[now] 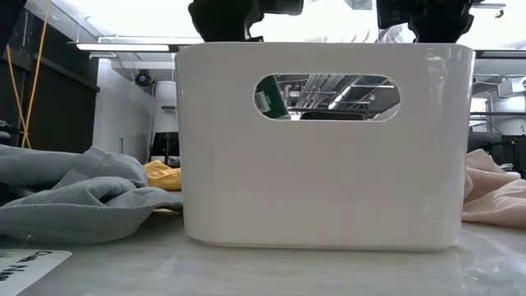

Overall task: Sort spices by type
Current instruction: Put the black spice can into the white bin, then return to Home Position

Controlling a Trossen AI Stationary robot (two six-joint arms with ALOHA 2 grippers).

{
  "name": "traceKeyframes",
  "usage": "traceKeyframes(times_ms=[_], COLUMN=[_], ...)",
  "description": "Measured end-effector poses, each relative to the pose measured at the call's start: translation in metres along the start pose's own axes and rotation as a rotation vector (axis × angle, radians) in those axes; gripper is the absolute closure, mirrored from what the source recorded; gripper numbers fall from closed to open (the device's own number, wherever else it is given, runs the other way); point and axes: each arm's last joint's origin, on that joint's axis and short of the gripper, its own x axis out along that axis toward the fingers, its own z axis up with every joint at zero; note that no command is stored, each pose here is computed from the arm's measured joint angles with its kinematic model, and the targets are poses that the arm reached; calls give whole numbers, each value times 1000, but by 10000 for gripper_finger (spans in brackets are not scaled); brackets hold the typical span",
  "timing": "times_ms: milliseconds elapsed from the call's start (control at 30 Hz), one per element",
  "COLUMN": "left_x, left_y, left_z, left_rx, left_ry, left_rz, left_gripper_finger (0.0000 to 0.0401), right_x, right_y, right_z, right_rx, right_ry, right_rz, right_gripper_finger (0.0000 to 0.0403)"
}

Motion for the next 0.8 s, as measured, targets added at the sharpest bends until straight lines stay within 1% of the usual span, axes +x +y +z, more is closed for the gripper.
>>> traceKeyframes(times_ms=[233,433,633,700,800], left_x=[1,1,2,3,3], left_y=[4,8,8,8,8], left_z=[0,2,4,4,6], left_rx=[-13,21,98,99,101], left_ry=[9,-6,-30,-37,-51], left_rz=[14,19,32,33,32], left_gripper_finger=[311,309,242,229,224], right_x=[0,0,0,0,0], right_y=[0,0,0,0,0], right_z=[1,1,1,1,1], right_rx=[6,6,7,7,9], right_ry=[-13,-18,-19,-20,-20], right_rz=[-5,-8,-7,-6,-6], right_gripper_finger=[224,224,224,224,224])
